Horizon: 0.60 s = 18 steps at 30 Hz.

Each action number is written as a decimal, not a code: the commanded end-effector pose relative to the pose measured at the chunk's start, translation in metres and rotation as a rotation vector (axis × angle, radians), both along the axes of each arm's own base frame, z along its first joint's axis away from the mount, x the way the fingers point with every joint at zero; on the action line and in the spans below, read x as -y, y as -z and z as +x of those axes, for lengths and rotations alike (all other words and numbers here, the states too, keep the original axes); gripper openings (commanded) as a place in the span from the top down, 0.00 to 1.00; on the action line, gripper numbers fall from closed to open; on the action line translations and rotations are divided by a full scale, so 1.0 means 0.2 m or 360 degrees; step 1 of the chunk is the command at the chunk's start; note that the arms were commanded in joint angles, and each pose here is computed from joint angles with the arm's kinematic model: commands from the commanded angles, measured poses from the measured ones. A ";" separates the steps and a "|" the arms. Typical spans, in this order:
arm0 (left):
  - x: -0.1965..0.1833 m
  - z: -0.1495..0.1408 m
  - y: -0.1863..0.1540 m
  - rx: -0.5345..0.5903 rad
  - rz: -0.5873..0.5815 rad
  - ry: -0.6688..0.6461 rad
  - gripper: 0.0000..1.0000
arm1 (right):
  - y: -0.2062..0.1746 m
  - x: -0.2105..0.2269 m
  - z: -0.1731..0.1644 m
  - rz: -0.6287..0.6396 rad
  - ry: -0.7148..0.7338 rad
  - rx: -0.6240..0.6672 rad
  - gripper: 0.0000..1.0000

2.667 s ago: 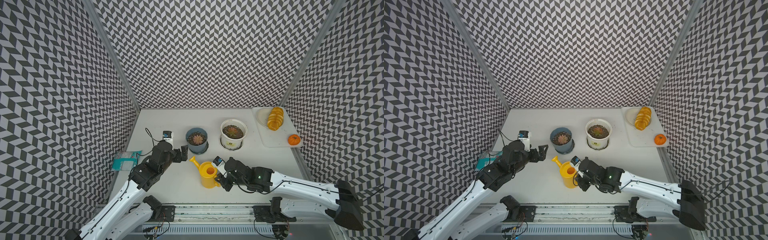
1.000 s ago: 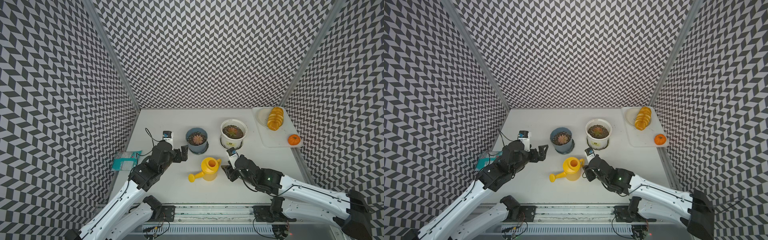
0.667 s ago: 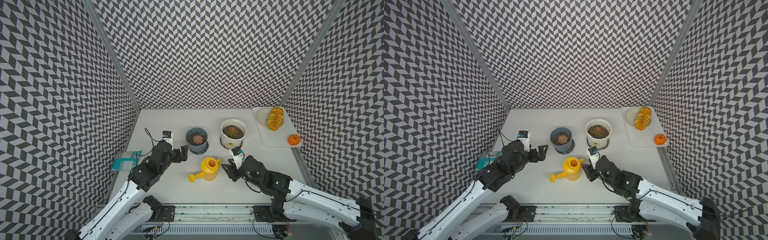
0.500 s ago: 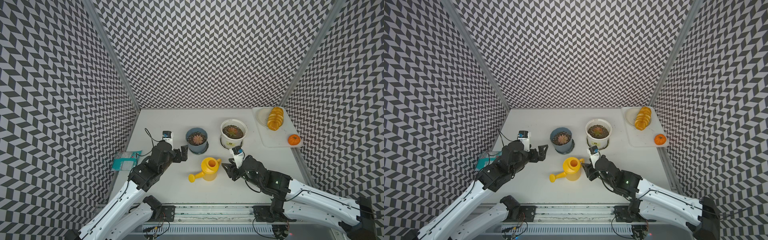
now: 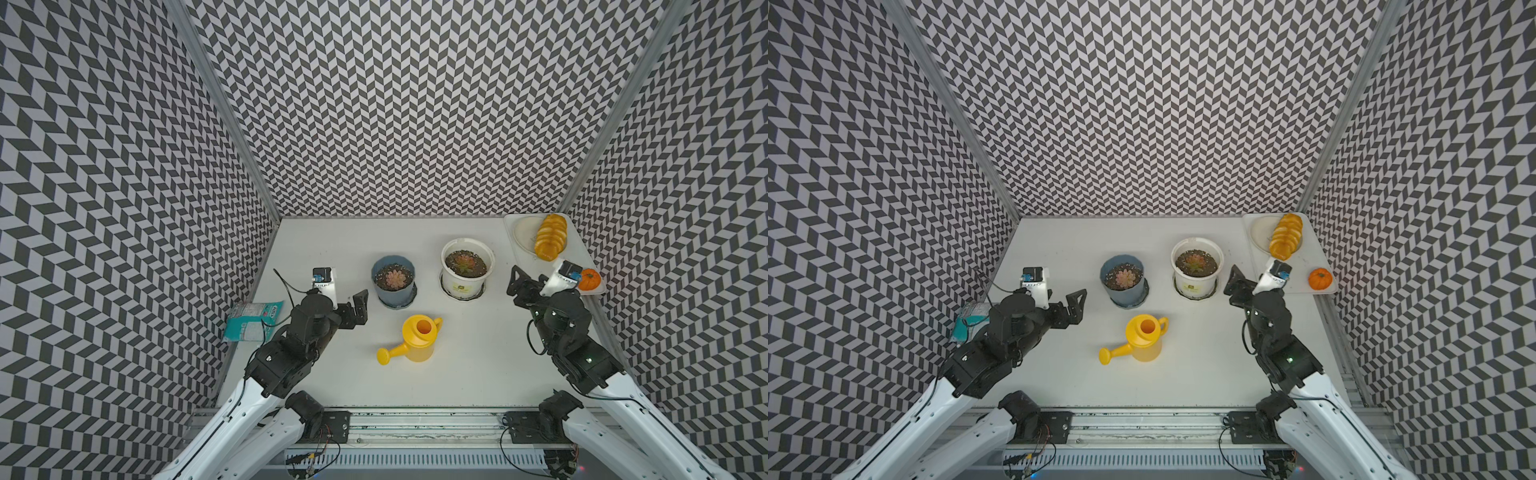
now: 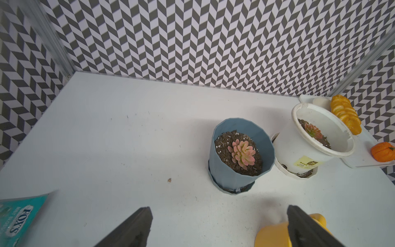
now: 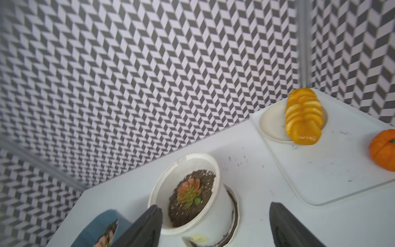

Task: Water the succulent around the soil edge
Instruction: Reset both arms

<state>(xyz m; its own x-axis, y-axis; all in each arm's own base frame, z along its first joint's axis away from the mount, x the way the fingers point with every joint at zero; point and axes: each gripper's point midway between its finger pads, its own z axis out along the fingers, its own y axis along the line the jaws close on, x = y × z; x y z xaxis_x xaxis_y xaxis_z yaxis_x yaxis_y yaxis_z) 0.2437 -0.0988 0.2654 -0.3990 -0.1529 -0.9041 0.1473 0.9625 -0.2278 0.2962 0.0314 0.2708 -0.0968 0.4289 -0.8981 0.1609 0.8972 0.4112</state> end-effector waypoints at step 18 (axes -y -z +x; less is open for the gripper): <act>-0.31 -0.20 -0.27 0.0757 -0.0141 -0.0260 0.00 | 0.24 0.33 0.04 0.0229 0.0176 0.0069 0.00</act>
<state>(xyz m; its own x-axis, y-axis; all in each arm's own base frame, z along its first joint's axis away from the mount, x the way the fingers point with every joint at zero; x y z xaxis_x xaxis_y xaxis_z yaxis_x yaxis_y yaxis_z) 0.2054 -0.0440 0.3046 0.0277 -0.2608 -0.9650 0.1280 0.9583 -0.2554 0.3002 -0.0413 0.2048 -0.0403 0.5741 -0.8178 0.3108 0.7850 0.5358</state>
